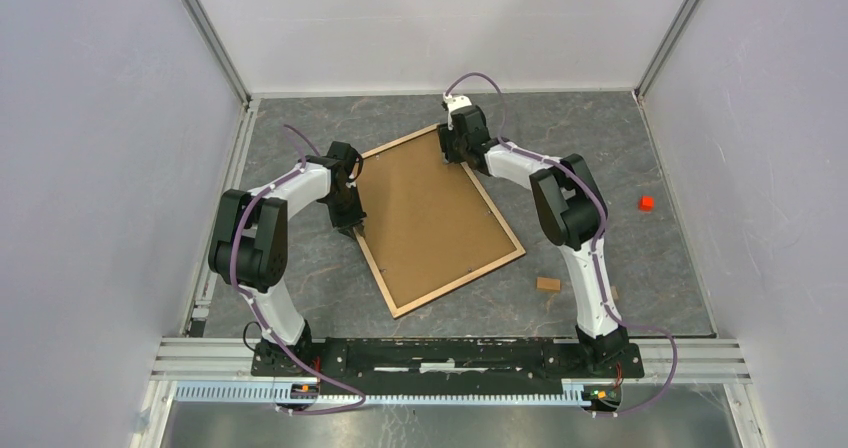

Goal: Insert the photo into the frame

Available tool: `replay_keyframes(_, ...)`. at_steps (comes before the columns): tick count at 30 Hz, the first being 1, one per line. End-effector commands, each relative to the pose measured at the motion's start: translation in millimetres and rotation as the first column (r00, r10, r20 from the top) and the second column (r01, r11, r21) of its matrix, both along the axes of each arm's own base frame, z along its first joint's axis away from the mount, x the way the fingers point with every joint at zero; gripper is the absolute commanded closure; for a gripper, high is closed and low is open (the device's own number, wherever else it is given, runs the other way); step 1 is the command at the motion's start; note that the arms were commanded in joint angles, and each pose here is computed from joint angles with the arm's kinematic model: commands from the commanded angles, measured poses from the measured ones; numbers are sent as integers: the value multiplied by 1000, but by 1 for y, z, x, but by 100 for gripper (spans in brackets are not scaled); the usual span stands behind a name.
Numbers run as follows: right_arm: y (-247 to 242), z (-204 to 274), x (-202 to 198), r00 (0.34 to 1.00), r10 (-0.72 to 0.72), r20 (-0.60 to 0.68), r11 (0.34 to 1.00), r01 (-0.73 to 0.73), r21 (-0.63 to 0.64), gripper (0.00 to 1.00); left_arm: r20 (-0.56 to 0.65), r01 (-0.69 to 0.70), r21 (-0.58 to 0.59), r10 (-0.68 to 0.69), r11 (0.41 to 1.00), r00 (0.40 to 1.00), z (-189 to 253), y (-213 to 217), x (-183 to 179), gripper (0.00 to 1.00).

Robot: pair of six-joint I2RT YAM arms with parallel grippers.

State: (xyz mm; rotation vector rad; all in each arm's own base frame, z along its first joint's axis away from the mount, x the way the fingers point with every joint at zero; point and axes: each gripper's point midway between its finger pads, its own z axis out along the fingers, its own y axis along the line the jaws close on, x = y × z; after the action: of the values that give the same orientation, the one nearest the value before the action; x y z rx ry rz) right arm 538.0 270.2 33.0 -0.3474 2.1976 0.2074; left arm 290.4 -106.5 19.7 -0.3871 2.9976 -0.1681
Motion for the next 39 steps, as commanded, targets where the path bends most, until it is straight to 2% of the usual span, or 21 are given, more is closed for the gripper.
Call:
replay_keyframes(1, -15, -33, -14, 995, -39, -93, 995, 30, -94, 49, -12, 161, 59, -161, 985, 987, -19, 2, -7, 98)
replay_keyframes(4, -11, -31, -17, 994, -21, -109, 996, 11, -89, 49, -13, 161, 54, -161, 985, 987, -19, 1, -6, 98)
replay_keyframes(10, -12, -19, -29, 995, 26, -94, 995, -35, -92, 41, -11, 160, 50, -160, 986, 987, -19, 0, -6, 98)
replay_keyframes(24, -12, -32, -25, 993, 8, -114, 994, -20, -105, 49, -13, 162, 41, -161, 986, 987, -20, -1, -7, 98)
replay_keyframes(31, -15, -36, -24, 993, -23, -118, 993, 9, -121, 59, -13, 162, 41, -162, 986, 987, -19, -1, -8, 98)
replay_keyframes(39, -14, -34, -28, 990, -31, -135, 992, 14, -123, 83, -12, 160, 41, -159, 986, 987, -19, -1, -7, 98)
